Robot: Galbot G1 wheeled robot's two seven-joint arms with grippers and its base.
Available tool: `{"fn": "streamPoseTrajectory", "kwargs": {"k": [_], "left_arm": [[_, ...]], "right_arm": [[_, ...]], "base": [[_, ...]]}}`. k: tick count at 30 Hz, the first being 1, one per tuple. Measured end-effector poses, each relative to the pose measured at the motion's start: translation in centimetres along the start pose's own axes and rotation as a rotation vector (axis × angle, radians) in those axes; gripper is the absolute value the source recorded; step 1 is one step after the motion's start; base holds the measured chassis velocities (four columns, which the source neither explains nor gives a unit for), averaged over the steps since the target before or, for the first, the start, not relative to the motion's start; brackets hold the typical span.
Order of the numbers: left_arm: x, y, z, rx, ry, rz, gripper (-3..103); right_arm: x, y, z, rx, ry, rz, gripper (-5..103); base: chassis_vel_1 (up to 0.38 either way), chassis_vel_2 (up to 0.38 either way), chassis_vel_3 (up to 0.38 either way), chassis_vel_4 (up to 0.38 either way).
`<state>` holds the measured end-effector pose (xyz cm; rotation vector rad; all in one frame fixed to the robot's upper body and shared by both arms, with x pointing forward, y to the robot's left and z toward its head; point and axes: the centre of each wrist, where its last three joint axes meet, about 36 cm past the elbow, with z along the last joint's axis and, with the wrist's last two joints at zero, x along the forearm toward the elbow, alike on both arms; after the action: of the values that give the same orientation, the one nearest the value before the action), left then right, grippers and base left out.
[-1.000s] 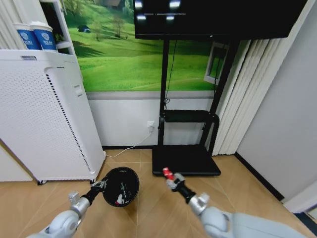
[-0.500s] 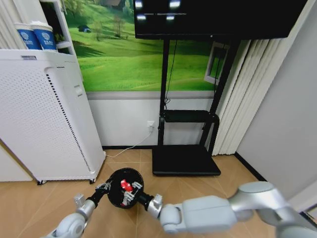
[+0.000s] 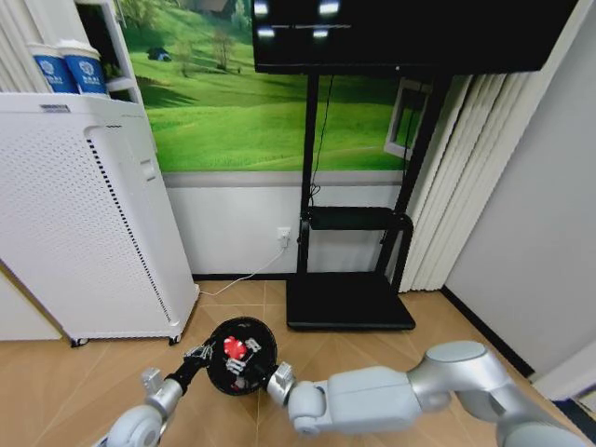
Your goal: Pick up the trash bin and place the garbage on the floor into it.
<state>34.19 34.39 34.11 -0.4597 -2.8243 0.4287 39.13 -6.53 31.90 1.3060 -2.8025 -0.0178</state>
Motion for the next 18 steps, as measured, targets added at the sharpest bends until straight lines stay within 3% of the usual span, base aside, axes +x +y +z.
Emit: {"fn": "streamPoseTrajectory", "kwargs": {"k": [1, 7, 14, 16, 18], "left_arm": [[0.0, 0.0, 0.0, 0.000, 0.000, 0.000, 7], [-0.4, 0.5, -0.3, -0.006, -0.028, -0.054, 7], [-0.3, 0.8, -1.0, -0.009, -0.056, -0.107, 7], [-0.1, 0.2, -1.0, -0.007, -0.061, -0.121, 7], [-0.1, -0.1, -1.0, -0.009, -0.063, -0.126, 7]], "right_arm": [[0.0, 0.0, 0.0, 0.000, 0.000, 0.000, 72], [1.7, -2.1, -0.4, 0.010, -0.011, 0.097, 98], [3.6, -5.5, -1.9, 0.007, -0.042, 0.266, 100], [7.0, -8.0, -1.5, 0.023, -0.037, 0.373, 100], [8.9, -9.3, -1.2, 0.042, -0.028, 0.416, 100]], "base": [[0.000, 0.000, 0.000, 0.000], [0.000, 0.000, 0.000, 0.000], [0.000, 0.000, 0.000, 0.000], [0.000, 0.000, 0.000, 0.000], [0.000, 0.000, 0.000, 0.000]]}}
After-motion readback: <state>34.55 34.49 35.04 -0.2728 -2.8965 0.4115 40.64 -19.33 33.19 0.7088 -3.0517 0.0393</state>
